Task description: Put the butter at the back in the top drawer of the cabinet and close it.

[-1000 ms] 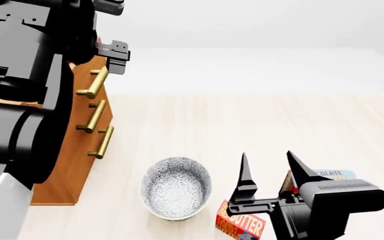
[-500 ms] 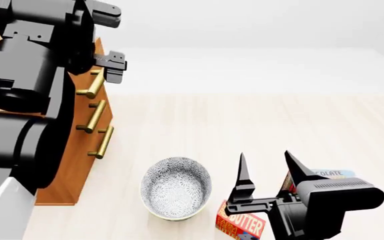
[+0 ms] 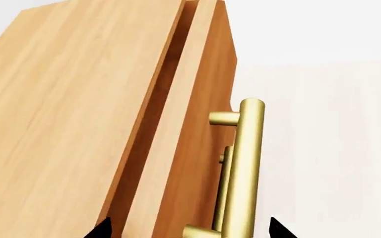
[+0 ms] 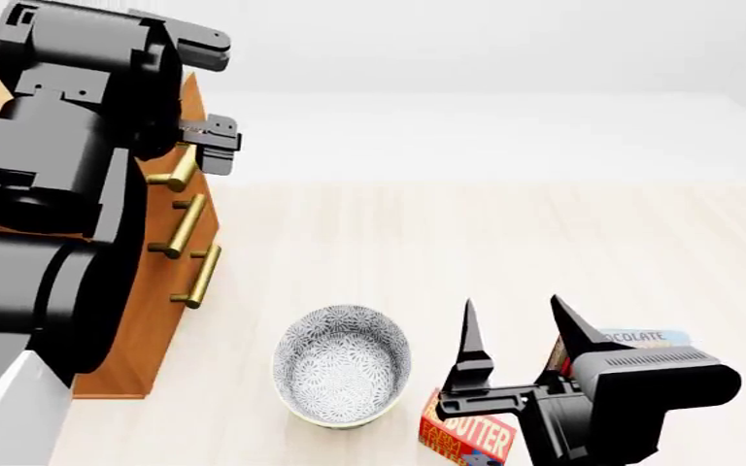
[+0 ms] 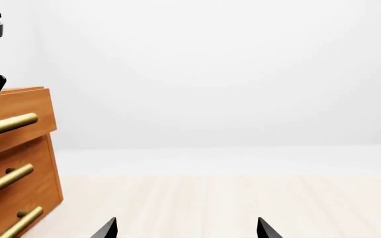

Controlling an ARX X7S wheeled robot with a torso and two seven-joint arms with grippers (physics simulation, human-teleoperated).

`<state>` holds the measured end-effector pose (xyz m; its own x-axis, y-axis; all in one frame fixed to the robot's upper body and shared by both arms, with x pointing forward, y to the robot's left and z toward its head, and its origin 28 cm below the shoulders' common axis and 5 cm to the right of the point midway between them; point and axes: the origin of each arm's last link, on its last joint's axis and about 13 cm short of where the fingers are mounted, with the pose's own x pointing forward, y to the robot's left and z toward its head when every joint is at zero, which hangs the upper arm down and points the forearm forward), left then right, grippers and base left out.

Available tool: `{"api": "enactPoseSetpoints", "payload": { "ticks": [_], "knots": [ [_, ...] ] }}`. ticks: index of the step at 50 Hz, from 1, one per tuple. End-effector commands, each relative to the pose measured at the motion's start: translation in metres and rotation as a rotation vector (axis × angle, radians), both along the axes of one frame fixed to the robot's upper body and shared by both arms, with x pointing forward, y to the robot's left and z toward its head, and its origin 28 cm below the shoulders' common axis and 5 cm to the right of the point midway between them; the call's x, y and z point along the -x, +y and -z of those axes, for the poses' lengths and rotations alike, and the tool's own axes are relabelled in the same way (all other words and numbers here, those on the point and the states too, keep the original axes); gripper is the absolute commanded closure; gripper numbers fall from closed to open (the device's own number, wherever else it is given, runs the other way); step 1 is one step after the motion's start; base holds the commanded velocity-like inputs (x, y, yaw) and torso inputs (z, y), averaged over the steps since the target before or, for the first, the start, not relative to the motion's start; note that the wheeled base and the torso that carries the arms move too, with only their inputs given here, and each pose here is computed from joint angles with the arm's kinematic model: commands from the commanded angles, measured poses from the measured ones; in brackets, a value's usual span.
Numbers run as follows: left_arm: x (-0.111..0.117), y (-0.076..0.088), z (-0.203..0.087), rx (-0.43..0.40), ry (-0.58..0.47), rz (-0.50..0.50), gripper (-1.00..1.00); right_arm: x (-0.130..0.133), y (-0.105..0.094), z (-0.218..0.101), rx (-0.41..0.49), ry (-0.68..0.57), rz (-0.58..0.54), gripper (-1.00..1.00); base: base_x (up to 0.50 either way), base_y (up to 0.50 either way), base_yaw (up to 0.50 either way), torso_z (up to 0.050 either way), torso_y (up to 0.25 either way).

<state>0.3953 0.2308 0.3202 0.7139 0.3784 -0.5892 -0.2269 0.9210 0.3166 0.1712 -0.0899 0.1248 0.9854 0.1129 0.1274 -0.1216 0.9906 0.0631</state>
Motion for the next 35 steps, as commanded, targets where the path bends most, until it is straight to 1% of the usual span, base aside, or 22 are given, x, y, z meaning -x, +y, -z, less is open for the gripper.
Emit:
{"api": "enactPoseSetpoints", "payload": {
  "ticks": [1, 12, 25, 35],
  "knots": [
    [-0.001, 0.006, 0.006, -0.002, 0.001, -0.032, -1.00, 0.000, 0.000, 0.001, 0.003, 0.004, 0.000, -1.00, 0.00, 0.00, 0.00, 0.000, 0.000],
    [-0.001, 0.011, 0.007, 0.001, -0.004, -0.053, -1.00, -0.001, 0.001, 0.002, 0.005, 0.007, -0.002, -1.00, 0.00, 0.00, 0.00, 0.000, 0.000],
    [-0.002, 0.010, 0.015, 0.014, 0.013, -0.043, -1.00, 0.001, 0.002, -0.001, 0.011, 0.004, -0.003, -1.00, 0.00, 0.00, 0.00, 0.000, 0.000],
    [-0.002, 0.013, 0.020, 0.021, 0.021, -0.055, -1.00, 0.001, 0.002, -0.001, 0.015, 0.004, -0.004, -1.00, 0.00, 0.00, 0.00, 0.000, 0.000]
  ]
}}
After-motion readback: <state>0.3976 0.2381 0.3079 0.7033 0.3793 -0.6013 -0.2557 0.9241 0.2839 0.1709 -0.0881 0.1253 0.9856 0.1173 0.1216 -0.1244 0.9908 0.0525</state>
